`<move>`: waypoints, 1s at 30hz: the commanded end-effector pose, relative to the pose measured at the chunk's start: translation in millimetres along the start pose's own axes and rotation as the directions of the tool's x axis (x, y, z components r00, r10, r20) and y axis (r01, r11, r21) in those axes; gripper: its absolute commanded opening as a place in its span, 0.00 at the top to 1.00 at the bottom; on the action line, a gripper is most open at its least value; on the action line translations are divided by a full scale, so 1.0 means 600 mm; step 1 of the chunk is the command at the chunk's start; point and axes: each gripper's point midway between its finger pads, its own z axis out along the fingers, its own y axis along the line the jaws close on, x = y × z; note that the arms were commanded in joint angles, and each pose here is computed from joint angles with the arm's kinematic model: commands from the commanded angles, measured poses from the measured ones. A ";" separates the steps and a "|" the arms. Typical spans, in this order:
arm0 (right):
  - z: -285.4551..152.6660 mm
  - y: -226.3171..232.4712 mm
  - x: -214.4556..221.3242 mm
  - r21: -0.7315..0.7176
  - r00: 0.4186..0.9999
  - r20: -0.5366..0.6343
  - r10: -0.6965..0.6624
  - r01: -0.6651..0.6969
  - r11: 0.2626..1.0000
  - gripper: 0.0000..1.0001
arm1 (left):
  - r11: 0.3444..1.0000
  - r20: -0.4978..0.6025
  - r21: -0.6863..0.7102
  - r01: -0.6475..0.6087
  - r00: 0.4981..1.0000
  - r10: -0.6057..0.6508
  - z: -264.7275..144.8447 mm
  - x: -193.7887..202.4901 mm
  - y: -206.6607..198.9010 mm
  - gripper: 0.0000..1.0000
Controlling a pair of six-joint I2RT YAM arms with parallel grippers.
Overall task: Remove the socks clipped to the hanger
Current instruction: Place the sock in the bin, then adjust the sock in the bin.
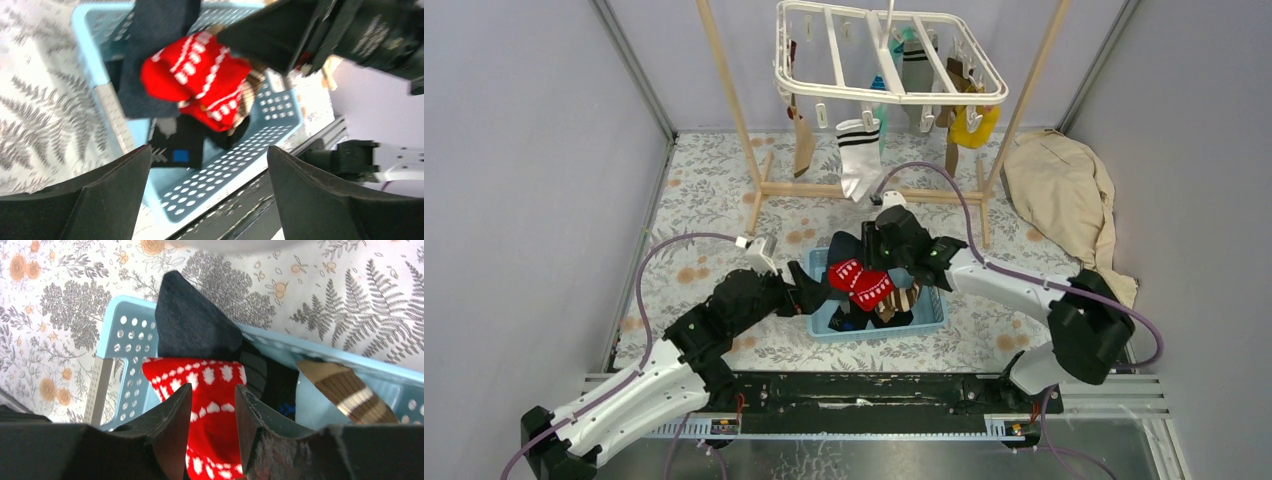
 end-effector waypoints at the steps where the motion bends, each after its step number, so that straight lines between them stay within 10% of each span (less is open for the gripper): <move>1: 0.026 0.047 -0.076 -0.025 0.985 0.173 -0.009 0.013 1.000 0.57 | 0.996 -0.017 -0.063 0.061 0.998 -0.063 -0.002 0.040 0.046 0.15; 7: 0.068 0.069 -0.054 -0.016 0.989 0.139 -0.041 0.043 0.999 0.58 | 0.989 -0.035 -0.105 0.106 0.993 -0.110 -0.001 0.077 0.084 0.41; 30: 0.078 0.108 0.180 -0.085 0.983 -0.096 -0.153 0.145 0.986 0.63 | 0.984 -0.050 -0.152 0.091 0.994 -0.099 0.055 0.092 0.103 0.43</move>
